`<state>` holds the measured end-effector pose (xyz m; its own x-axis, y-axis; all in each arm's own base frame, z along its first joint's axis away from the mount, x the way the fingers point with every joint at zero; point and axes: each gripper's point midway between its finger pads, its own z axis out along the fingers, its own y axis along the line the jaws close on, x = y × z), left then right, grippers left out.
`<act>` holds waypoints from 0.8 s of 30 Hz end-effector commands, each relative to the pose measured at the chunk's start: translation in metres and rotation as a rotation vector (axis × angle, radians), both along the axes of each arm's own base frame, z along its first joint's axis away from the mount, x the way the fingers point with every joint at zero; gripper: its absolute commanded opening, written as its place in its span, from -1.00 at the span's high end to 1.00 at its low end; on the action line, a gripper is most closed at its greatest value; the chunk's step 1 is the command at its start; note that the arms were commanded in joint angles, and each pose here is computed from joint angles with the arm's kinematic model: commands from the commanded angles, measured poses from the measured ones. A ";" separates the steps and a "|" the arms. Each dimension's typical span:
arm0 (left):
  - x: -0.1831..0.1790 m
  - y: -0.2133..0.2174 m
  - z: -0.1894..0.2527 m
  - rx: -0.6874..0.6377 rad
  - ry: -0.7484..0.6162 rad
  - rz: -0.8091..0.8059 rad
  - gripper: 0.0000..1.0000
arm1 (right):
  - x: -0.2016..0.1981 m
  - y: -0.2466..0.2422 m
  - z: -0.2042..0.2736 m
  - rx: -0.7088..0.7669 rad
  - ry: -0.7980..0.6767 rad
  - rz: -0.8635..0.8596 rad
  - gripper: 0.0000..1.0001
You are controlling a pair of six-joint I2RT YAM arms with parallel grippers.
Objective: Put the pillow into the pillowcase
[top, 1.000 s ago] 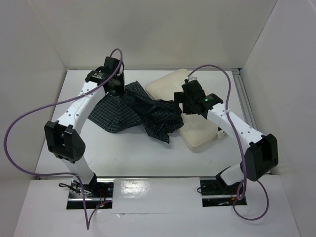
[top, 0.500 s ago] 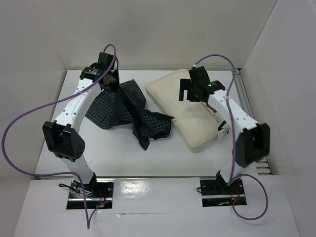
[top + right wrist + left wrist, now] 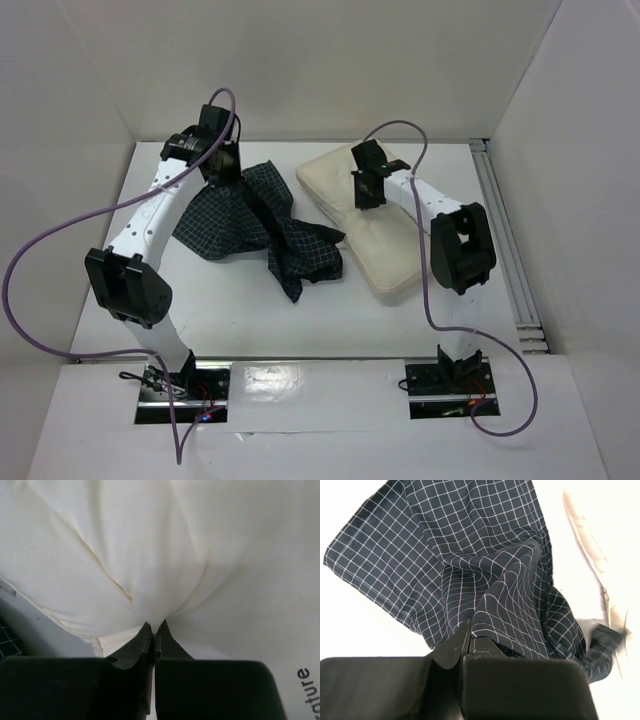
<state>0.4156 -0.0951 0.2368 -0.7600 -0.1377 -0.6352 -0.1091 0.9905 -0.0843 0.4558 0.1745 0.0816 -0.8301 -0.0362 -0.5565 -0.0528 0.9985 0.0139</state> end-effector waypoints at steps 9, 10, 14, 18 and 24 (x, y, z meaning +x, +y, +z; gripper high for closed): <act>-0.005 0.007 0.015 0.012 -0.044 -0.005 1.00 | -0.046 -0.049 0.167 0.193 -0.374 -0.067 1.00; -0.003 0.005 0.011 0.008 -0.032 -0.011 1.00 | -0.055 -0.047 0.178 0.216 -0.393 -0.036 1.00; -0.001 -0.001 -0.001 -0.005 -0.005 -0.027 1.00 | -0.115 -0.021 0.200 0.292 -0.400 0.156 1.00; 0.001 -0.006 -0.010 0.000 0.016 -0.038 1.00 | -0.184 0.006 0.191 0.380 -0.349 0.358 1.00; -0.004 -0.006 -0.021 0.025 0.051 -0.049 1.00 | -0.257 0.021 0.185 0.493 -0.374 0.524 1.00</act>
